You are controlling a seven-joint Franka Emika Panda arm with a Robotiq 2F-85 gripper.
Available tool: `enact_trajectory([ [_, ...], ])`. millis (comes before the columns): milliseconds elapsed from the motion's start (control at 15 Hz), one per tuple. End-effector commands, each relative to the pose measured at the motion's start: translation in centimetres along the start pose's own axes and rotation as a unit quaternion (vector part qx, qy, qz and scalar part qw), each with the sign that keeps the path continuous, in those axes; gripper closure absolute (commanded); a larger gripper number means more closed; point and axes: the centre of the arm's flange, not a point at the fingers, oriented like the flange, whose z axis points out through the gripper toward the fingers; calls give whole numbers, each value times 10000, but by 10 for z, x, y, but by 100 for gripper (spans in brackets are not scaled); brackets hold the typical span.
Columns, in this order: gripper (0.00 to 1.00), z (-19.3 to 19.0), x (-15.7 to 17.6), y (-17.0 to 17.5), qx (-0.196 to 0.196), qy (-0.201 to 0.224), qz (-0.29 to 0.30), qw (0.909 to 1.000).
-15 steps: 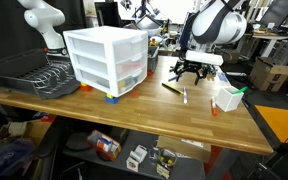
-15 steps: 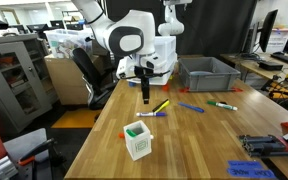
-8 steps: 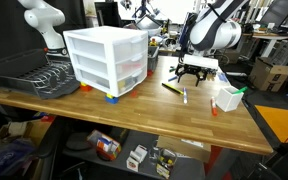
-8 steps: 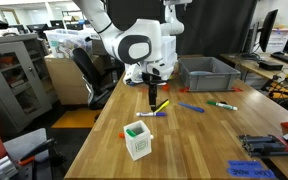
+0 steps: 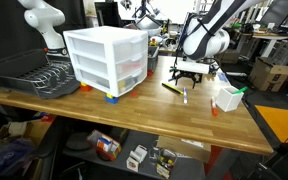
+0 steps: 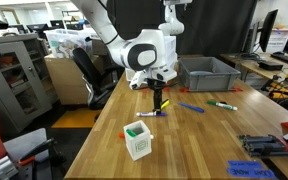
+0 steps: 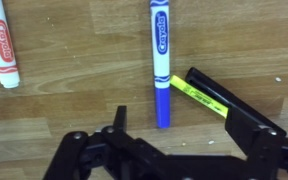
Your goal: Pick the marker and put it in the box
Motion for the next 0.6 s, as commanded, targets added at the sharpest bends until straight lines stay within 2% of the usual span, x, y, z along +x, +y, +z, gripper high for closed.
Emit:
enact_trajectory([
  [0,0,6,2,0,-243,31,216,9995],
  [267,0,17,-7,7,-382,-50,427,9983],
  [533,14,25,-4,17,-451,-47,654,9968],
])
